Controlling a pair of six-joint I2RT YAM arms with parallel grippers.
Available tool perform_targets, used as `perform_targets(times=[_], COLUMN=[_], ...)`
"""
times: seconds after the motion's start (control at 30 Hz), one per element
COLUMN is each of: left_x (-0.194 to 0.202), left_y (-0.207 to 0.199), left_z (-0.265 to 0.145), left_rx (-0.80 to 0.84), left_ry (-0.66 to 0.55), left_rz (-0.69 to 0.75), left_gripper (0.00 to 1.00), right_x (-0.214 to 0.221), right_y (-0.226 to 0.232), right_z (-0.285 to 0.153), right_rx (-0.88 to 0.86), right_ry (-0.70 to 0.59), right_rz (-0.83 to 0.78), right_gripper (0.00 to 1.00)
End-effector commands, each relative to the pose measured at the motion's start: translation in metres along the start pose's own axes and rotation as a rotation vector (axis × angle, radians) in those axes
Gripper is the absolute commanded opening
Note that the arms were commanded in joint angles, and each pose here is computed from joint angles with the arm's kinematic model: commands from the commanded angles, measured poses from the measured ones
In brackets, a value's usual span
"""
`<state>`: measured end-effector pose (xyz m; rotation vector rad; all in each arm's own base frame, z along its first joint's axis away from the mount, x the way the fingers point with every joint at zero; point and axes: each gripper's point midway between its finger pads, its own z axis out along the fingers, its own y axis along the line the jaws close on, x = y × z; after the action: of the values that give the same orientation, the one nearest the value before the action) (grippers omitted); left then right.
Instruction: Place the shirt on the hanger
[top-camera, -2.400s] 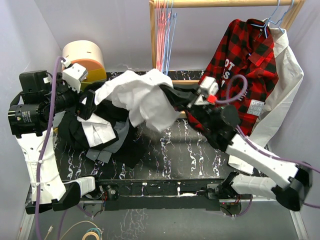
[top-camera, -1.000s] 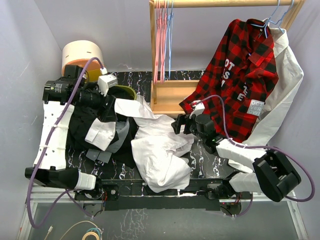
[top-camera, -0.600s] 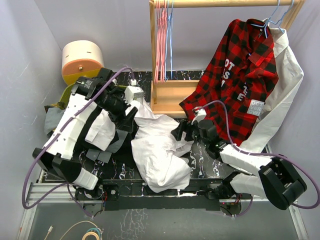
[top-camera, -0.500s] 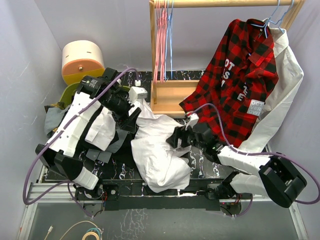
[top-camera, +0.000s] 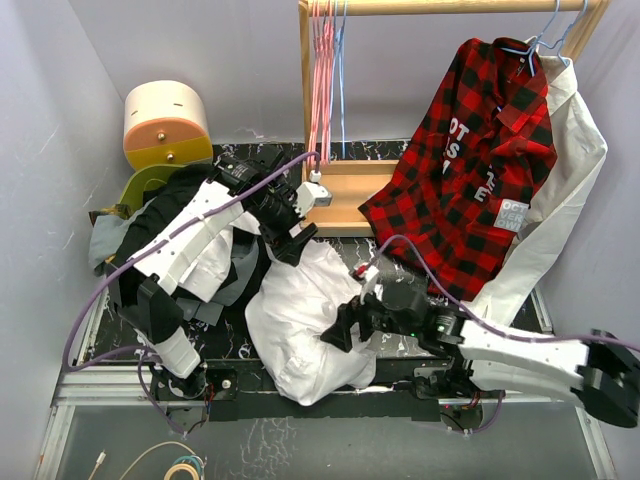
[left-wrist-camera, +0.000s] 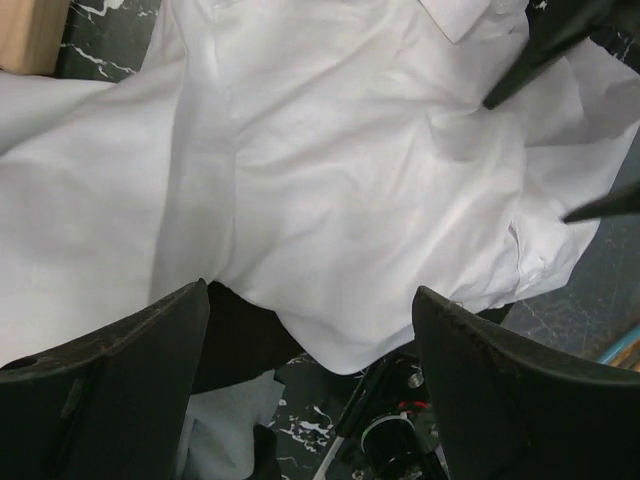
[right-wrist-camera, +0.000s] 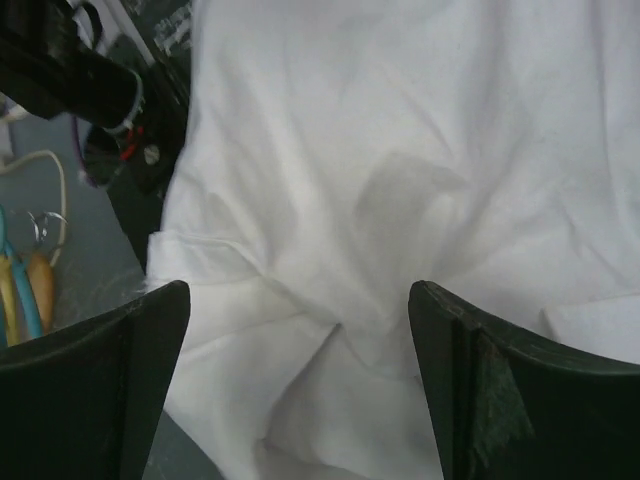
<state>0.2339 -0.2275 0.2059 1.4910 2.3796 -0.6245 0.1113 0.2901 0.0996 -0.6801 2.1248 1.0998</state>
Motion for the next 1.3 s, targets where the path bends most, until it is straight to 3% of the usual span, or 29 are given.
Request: perform_targets(times=[0.0, 0.13, 0.2, 0.33, 0.47, 0.63, 0.87, 1.27], left_x=[-0.026, -0.045, -0.053, -0.062, -0.064, -0.073, -0.081, -0.055], left_y=[0.002, -0.003, -0.001, 0.014, 0.023, 0.035, 0.052, 0.071], left_z=[-0.003, -0.005, -0.002, 0.020, 0.058, 0.102, 0.144, 0.176], left_rx=[0.010, 0.072, 0.054, 0.065, 0.099, 0.093, 0.059, -0.026], left_ry=[-0.077, -0.083, -0.046, 0.069, 0.145, 0.201, 0.226, 0.299], left_rz=[0.006, 0.074, 0.141, 0.205, 0.263, 0.339, 0.374, 0.368], left_gripper=[0.81, 0.83, 0.85, 0.87, 0.87, 0.86, 0.86, 0.82], right_x=[-0.065, -0.152, -0.162, -0.145, -0.120, -0.135, -0.144, -0.142], right_y=[0.014, -0.007, -0.026, -0.067, -0.103, -0.092, -0.082, -0.080], right_z=[-0.047, -0.149, -0.177, -0.171, -0.169, -0.178, -0.190, -0.203], right_rx=[0.049, 0.208, 0.314, 0.583, 0.802, 0.691, 0.645, 0.585], right_ry=[-0.299, -0.835, -0.959, -0.864, -0.818, -0.943, -0.975, -1.035], right_rz=[-0.004, 0.092, 0.117, 0.096, 0.240, 0.247, 0.189, 0.254], right_gripper=[0.98, 0.98, 0.98, 0.98, 0.98, 0.98, 0.98, 0.98])
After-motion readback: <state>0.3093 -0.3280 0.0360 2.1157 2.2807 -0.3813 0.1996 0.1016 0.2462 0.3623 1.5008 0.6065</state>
